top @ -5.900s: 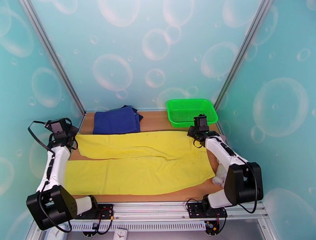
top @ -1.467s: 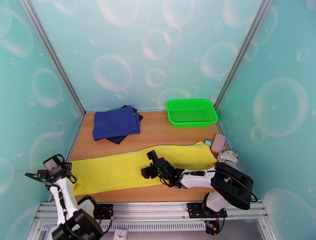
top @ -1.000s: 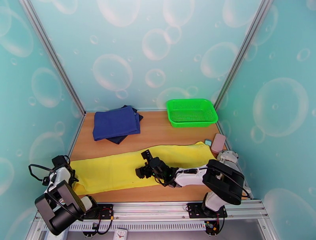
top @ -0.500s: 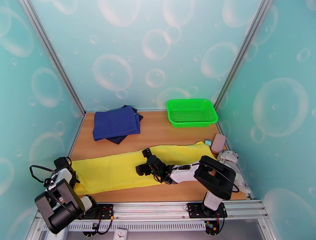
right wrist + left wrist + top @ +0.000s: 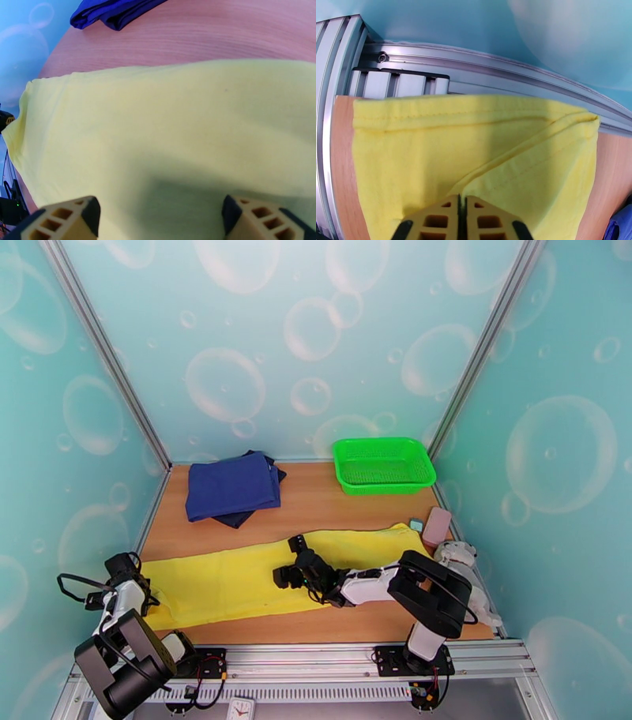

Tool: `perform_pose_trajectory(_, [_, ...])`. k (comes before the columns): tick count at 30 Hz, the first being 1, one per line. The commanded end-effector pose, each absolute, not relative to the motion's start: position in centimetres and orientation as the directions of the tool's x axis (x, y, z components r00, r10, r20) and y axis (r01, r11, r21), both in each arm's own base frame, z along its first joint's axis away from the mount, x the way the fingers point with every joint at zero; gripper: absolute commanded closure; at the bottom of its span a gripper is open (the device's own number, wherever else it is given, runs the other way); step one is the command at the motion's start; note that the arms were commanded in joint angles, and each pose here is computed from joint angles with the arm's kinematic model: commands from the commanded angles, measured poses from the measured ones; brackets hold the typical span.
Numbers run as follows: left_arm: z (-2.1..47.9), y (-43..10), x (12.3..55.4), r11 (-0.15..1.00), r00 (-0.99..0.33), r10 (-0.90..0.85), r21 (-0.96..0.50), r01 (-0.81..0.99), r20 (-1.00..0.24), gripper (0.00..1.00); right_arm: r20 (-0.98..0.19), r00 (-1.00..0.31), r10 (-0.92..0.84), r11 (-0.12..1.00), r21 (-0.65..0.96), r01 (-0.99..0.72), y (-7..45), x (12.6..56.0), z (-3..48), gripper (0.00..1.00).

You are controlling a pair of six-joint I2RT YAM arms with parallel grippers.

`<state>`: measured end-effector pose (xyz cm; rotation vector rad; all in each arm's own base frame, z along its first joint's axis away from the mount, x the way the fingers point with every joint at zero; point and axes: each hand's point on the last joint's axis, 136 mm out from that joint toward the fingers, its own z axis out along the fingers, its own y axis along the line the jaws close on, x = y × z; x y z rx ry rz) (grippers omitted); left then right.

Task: Fold and stack the trousers

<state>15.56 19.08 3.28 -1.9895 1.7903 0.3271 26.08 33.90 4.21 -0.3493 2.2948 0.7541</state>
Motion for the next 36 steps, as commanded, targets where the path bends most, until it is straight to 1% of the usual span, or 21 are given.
perform_pose_trajectory(1, [3.7, 19.2, 16.4, -0.042, 0.129, -0.883, -0.198, -0.979, -0.451, 0.95, -0.635, -0.772, -0.017, 0.825, 0.427, -0.369, 32.3, 25.8, 1.8, 0.14])
perform_pose_trajectory(4, [4.1, 19.4, 16.5, -0.04, 0.134, -0.88, -0.209, -0.977, -0.457, 1.0, -0.631, -0.776, -0.019, 0.818, 0.436, -0.375, 32.5, 25.7, 1.7, 0.13])
perform_pose_trajectory(8, [5.1, 19.6, 16.5, -0.045, 0.15, -0.874, -0.231, -0.972, -0.461, 1.0, -0.629, -0.777, -0.018, 0.811, 0.445, -0.379, 32.8, 25.6, 1.9, 0.13])
perform_pose_trajectory(10, [6.3, 20.2, 16.5, -0.056, 0.168, -0.86, -0.239, -0.97, -0.481, 1.0, -0.629, -0.777, -0.014, 0.812, 0.446, -0.375, 32.7, 25.7, 1.9, 0.13])
perform_pose_trajectory(14, [8.8, 21.7, 15.6, -0.102, 0.214, -0.823, -0.234, -0.967, -0.527, 1.0, -0.61, -0.792, 0.025, 0.85, 0.43, -0.304, 31.4, 26.2, 1.1, 0.13])
perform_pose_trajectory(18, [9.1, 22.6, 15.4, -0.117, 0.219, -0.823, -0.221, -0.968, -0.524, 1.0, -0.611, -0.789, 0.063, 0.848, 0.449, -0.28, 30.6, 26.4, 1.3, 0.12])
perform_pose_trajectory(21, [9.2, 23.3, 14.9, -0.132, 0.223, -0.818, -0.203, -0.97, -0.531, 1.0, -0.618, -0.784, 0.062, 0.841, 0.456, -0.292, 30.6, 26.2, 1.6, 0.12])
perform_pose_trajectory(24, [9.8, 23.9, 14.4, -0.15, 0.247, -0.811, -0.219, -0.964, -0.53, 1.0, -0.619, -0.784, 0.057, 0.838, 0.456, -0.299, 30.8, 26.2, 1.6, 0.12])
perform_pose_trajectory(28, [12.1, 24.0, 15.3, -0.12, 0.272, -0.805, -0.305, -0.945, -0.527, 1.0, -0.61, -0.79, 0.056, 0.85, 0.444, -0.283, 30.7, 26.4, 0.9, 0.12])
perform_pose_trajectory(32, [15.8, 24.0, 15.3, -0.084, 0.297, -0.762, -0.367, -0.927, -0.576, 1.0, -0.593, -0.802, 0.079, 0.868, 0.436, -0.237, 29.9, 26.6, -0.5, 0.11])
perform_pose_trajectory(34, [17.2, 24.1, 14.7, -0.08, 0.311, -0.729, -0.376, -0.923, -0.61, 1.0, -0.581, -0.81, 0.084, 0.862, 0.45, -0.233, 29.8, 26.4, -1.0, 0.11])
perform_pose_trajectory(36, [17.6, 24.1, 14.0, -0.089, 0.317, -0.706, -0.364, -0.927, -0.634, 1.0, -0.572, -0.816, 0.084, 0.857, 0.46, -0.233, 29.9, 26.3, -1.3, 0.11])
